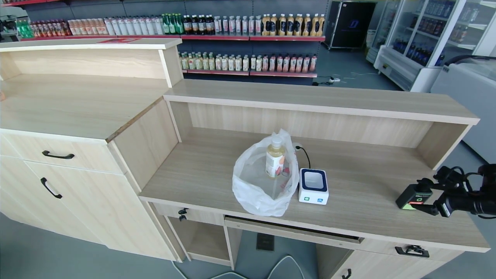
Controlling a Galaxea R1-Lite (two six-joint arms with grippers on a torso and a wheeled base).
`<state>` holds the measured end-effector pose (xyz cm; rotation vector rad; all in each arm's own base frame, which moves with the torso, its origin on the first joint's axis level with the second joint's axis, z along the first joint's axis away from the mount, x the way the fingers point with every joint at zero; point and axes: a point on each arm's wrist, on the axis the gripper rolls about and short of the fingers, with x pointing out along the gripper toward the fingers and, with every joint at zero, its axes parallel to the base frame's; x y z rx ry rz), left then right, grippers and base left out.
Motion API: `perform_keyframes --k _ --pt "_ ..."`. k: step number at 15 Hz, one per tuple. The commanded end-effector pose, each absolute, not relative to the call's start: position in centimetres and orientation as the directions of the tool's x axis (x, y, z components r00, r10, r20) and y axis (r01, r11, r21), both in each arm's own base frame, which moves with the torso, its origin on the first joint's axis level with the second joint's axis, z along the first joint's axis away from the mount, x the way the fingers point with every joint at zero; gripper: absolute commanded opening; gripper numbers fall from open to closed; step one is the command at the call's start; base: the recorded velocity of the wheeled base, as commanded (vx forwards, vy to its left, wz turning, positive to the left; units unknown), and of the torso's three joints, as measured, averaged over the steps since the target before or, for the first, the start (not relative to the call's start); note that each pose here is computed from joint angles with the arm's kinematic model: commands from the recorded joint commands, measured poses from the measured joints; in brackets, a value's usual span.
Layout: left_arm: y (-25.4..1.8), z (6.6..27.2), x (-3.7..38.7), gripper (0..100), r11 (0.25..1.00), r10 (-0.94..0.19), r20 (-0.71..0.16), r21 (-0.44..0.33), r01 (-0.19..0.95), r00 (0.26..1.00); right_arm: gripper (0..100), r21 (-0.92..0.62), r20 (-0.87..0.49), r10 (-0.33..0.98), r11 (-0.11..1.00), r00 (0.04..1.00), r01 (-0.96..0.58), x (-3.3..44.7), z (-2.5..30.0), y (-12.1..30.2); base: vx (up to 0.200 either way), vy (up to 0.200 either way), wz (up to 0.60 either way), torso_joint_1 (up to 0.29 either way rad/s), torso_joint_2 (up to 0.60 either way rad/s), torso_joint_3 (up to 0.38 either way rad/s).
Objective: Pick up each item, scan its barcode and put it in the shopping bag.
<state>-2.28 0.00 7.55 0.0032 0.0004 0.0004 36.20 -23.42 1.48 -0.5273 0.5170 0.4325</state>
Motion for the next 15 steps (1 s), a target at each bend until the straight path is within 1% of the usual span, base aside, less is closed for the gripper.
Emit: perform_keyframes --k 1,8,11,12,15 --pt "0.0 7.5 -2.3 100 1.0 0.002 0.0 0.003 -0.002 1.0 100 -0.363 -0.562 0.26 0.776 0.785 -0.516 36.6 1.2 -23.3 0.0 0.0 0.0 0.0 0.0 0.0" --pt "0.0 7.5 -2.3 100 1.0 0.002 0.0 0.003 -0.002 1.0 100 -0.384 -0.536 0.3 0.746 0.789 -0.545 38.9 0.9 -22.5 0.0 0.0 0.0 0.0 0.0 0.0" --pt "0.0 7.5 -2.3 100 1.0 0.002 0.0 0.003 -0.002 1.0 100 -0.382 -0.54 0.307 0.74 0.784 -0.553 39.1 0.4 -22.3 0.0 0.0 0.0 0.0 0.0 0.0" --pt "0.0 7.5 -2.3 100 1.0 0.002 0.0 0.003 -0.002 1.0 0 -0.381 -0.542 0.307 0.74 0.782 -0.554 39.1 0.3 -22.3 0.0 0.0 0.0 0.0 0.0 0.0" --pt "0.0 7.5 -2.3 100 1.0 0.002 0.0 0.003 -0.002 1.0 0 -0.377 -0.546 0.313 0.736 0.777 -0.562 39.2 0.2 -22.0 0.0 0.0 0.0 0.0 0.0 0.0"
